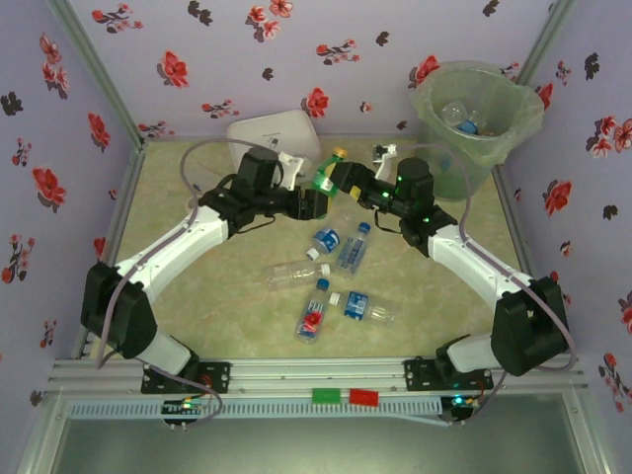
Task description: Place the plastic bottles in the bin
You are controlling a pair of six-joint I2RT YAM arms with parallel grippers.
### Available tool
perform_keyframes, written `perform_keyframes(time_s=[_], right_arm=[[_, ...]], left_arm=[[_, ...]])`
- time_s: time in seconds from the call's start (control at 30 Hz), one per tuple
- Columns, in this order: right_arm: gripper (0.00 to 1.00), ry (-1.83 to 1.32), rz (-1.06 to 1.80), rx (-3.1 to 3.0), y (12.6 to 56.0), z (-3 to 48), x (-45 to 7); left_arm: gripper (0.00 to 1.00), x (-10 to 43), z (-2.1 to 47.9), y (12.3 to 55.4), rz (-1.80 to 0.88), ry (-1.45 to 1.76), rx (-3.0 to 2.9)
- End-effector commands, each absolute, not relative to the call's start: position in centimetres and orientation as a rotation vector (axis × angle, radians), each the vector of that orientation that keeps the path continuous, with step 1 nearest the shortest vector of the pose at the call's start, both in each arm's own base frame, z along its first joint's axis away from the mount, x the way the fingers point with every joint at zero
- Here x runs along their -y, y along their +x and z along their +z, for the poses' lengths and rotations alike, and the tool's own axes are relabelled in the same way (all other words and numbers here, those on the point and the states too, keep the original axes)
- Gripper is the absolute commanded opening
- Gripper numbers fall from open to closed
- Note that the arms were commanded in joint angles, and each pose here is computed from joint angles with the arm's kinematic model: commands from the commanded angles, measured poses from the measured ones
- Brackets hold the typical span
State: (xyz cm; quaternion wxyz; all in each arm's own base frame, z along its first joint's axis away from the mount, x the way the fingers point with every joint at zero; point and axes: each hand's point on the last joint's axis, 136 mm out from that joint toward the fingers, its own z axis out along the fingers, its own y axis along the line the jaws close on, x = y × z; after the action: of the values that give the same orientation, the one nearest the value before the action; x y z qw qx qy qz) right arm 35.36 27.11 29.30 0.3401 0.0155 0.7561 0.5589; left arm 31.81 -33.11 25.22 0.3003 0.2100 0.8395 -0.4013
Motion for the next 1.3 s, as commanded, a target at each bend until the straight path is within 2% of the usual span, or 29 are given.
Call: perform_keyframes(time_s=[0.0,0.33,0.43,0.47,0.53,0.67,0.9,0.97,1.1,1.27], right_arm=[[0.9,0.014,1.456,-1.972,34.7,29.1,-27.4],[0.72,0.004,1.391,-2.05,34.5,27.0,-27.9],[0.58,0.012,1.375,-2.063,34.6,26.3,-27.9],[0.54,0.019,1.364,-2.062,34.7,26.3,-27.7],[0.52,0.026,1.339,-2.068,34.7,26.0,-27.4],[0.5,0.059,1.272,-2.084,35.3,25.2,-26.7],[0.48,0.141,1.047,-2.156,37.2,24.1,-23.2],[0.47,0.188,0.981,-2.153,37.9,24.3,-21.2],[0.46,0.267,0.909,-2.103,39.5,26.4,-17.2],[0.46,0.343,0.691,-1.994,42.0,31.6,-11.0]], left_arm=[[0.17,34.7,26.8,31.7,-1.129,0.589,-2.172],[0.18,35.5,26.9,31.1,-1.146,0.627,-2.167],[0.2,35.6,26.9,31.0,-1.149,0.631,-2.168],[0.22,35.6,27.0,30.9,-1.149,0.633,-2.166],[0.32,35.6,27.0,30.7,-1.15,0.635,-2.167],[0.62,35.1,26.8,30.7,-1.137,0.609,-2.167],[0.88,32.9,25.9,31.4,-1.063,0.493,-2.184],[1.0,31.6,25.6,32.3,-1.026,0.411,-2.188],[1.0,28.1,24.1,34.8,-0.942,0.18,-2.221],[1.0,24.8,20.5,37.1,-0.829,-0.06,-2.324]])
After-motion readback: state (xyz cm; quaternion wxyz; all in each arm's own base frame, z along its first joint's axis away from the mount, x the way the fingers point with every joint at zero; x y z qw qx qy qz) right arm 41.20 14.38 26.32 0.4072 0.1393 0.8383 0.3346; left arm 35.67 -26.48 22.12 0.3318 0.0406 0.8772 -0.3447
